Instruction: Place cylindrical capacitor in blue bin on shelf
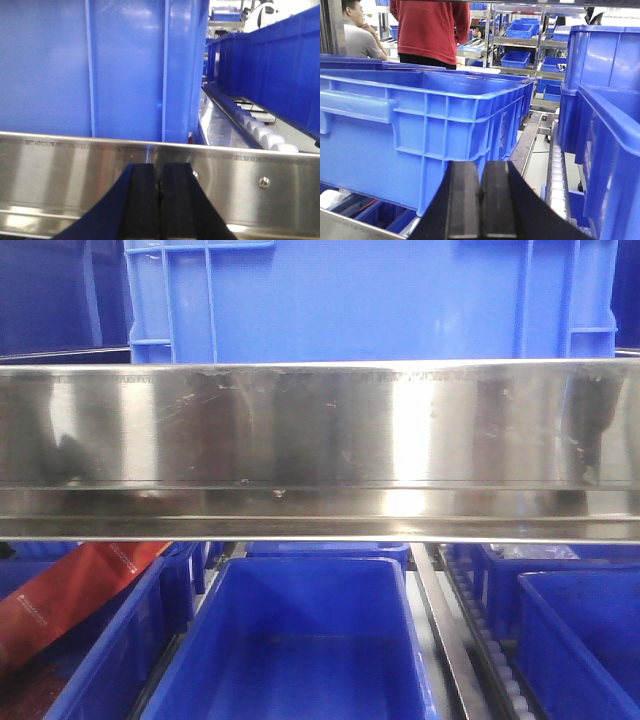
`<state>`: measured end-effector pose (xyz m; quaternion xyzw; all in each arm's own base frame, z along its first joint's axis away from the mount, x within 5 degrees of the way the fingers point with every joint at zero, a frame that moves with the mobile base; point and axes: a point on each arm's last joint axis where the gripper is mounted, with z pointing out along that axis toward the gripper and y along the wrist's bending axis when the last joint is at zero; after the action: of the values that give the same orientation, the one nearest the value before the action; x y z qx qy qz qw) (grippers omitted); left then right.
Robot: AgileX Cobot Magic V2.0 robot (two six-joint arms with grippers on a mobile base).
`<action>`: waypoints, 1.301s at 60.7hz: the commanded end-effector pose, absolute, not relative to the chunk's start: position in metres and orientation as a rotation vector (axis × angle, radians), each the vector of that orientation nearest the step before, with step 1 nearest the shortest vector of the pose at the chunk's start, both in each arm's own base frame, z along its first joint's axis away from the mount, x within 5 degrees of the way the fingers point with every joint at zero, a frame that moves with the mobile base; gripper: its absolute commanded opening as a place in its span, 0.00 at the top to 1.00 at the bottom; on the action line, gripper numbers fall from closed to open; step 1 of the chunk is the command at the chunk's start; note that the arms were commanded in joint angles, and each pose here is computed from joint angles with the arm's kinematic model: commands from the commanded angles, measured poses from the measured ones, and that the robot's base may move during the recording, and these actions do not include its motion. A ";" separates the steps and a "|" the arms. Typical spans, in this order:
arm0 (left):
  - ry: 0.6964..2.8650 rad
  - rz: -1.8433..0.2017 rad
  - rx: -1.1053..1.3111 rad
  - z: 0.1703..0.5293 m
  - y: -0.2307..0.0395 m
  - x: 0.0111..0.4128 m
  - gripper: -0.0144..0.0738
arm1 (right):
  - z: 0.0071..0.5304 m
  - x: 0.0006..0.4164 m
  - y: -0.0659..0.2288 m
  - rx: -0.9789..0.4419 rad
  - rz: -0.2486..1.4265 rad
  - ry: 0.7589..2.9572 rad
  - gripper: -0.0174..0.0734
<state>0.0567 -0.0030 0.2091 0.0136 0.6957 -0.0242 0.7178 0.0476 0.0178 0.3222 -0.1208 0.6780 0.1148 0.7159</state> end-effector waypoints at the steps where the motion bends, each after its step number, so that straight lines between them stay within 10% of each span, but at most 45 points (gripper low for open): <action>1: 1.494 -0.062 0.021 0.212 -0.003 0.056 0.96 | 0.324 0.047 0.017 -0.261 0.244 1.476 0.99; 79: 1.494 -0.062 0.021 0.212 -0.003 0.056 0.96 | 0.291 0.058 0.005 -0.073 0.053 1.531 0.99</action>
<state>0.0568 -0.0030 0.2103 0.0122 0.6870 -0.0255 0.7261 0.0565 0.0087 0.3019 -0.0538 0.6956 0.0442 0.7150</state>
